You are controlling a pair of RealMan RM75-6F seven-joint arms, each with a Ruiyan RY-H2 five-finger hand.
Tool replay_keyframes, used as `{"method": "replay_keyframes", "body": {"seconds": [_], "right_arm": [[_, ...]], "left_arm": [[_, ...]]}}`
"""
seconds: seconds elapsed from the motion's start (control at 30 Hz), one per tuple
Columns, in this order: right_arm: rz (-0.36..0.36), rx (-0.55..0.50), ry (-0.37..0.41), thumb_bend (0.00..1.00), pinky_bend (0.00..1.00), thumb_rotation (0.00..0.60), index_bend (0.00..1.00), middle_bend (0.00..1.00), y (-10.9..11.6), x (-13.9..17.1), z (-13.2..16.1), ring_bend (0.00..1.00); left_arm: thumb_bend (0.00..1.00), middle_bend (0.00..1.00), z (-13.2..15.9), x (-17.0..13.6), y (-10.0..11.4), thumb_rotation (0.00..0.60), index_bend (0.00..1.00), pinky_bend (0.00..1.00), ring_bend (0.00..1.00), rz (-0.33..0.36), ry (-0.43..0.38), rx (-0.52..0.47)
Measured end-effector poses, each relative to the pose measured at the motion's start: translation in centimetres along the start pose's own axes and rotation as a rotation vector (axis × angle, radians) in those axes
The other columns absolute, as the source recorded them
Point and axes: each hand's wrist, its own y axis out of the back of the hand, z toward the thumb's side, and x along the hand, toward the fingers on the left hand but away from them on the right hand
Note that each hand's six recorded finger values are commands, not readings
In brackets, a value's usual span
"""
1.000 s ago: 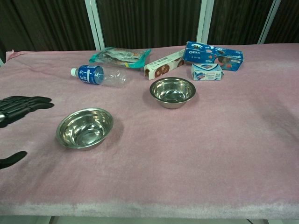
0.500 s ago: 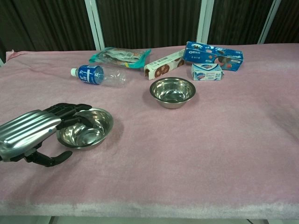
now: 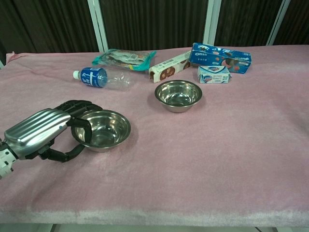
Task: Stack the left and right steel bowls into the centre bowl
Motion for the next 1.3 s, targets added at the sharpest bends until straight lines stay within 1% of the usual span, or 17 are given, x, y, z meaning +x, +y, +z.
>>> {"method": "replay_keyframes", "body": {"seconds": [0.1, 0.2, 0.37, 0.5, 0.63, 0.77, 0.93, 1.07, 1.17, 1.3], "right_arm": [[0.003, -0.003, -0.003, 0.33, 0.0, 0.6, 0.0, 0.0, -0.1, 0.0, -0.2, 0.0], [0.002, -0.008, -0.007, 0.33, 0.0, 0.6, 0.0, 0.0, -0.1, 0.2, -0.4, 0.0], [0.006, -0.019, -0.012, 0.33, 0.0, 0.6, 0.0, 0.0, -0.2, 0.4, -0.7, 0.0], [0.003, -0.028, -0.014, 0.33, 0.0, 0.6, 0.0, 0.0, -0.1, 0.5, -0.8, 0.0], [-0.002, -0.033, -0.021, 0.33, 0.0, 0.6, 0.0, 0.0, 0.1, 0.8, -1.2, 0.0], [0.0, -0.041, -0.036, 0.33, 0.0, 0.6, 0.0, 0.0, 0.2, 1.1, -1.8, 0.0], [0.002, -0.06, -0.05, 0.33, 0.0, 0.6, 0.0, 0.0, 0.4, 1.5, -2.6, 0.0], [0.0, -0.078, -0.06, 0.33, 0.0, 0.6, 0.0, 0.0, 0.8, 1.7, -3.2, 0.0], [0.001, -0.091, -0.067, 0.33, 0.0, 0.6, 0.0, 0.0, 1.0, 1.9, -3.8, 0.0], [0.006, -0.097, -0.084, 0.33, 0.0, 0.6, 0.0, 0.0, 1.2, 2.3, -4.8, 0.0]], "left_arm": [[0.58, 0.07, 0.0, 0.3, 0.5, 0.6, 0.64, 0.0, 0.0, 0.048, -0.017, -0.008], [0.58, 0.07, -0.1, 0.7, 1.4, 0.6, 0.64, 0.0, 0.0, 0.1, -0.024, -0.022], [0.58, 0.07, 0.1, 2.2, 4.1, 0.6, 0.65, 0.0, 0.0, 0.193, -0.042, -0.06], [0.57, 0.07, 1.0, 4.1, 6.2, 0.6, 0.65, 0.0, 0.0, 0.247, -0.06, -0.09], [0.57, 0.08, 2.4, 6.9, 8.3, 0.6, 0.65, 0.0, 0.0, 0.283, -0.081, -0.12], [0.57, 0.09, 3.9, 10.0, 9.1, 0.6, 0.65, 0.0, 0.0, 0.286, -0.086, -0.143], [0.56, 0.08, 6.3, 14.1, 8.3, 0.6, 0.64, 0.0, 0.0, 0.242, -0.081, -0.176], [0.56, 0.08, 8.0, 16.8, 7.6, 0.6, 0.62, 0.0, 0.0, 0.223, -0.072, -0.174], [0.56, 0.08, 8.3, 18.2, 7.1, 0.6, 0.62, 0.0, 0.0, 0.223, -0.054, -0.159], [0.55, 0.08, 7.9, 19.6, 6.3, 0.6, 0.59, 0.0, 0.0, 0.211, -0.014, -0.151]]}}
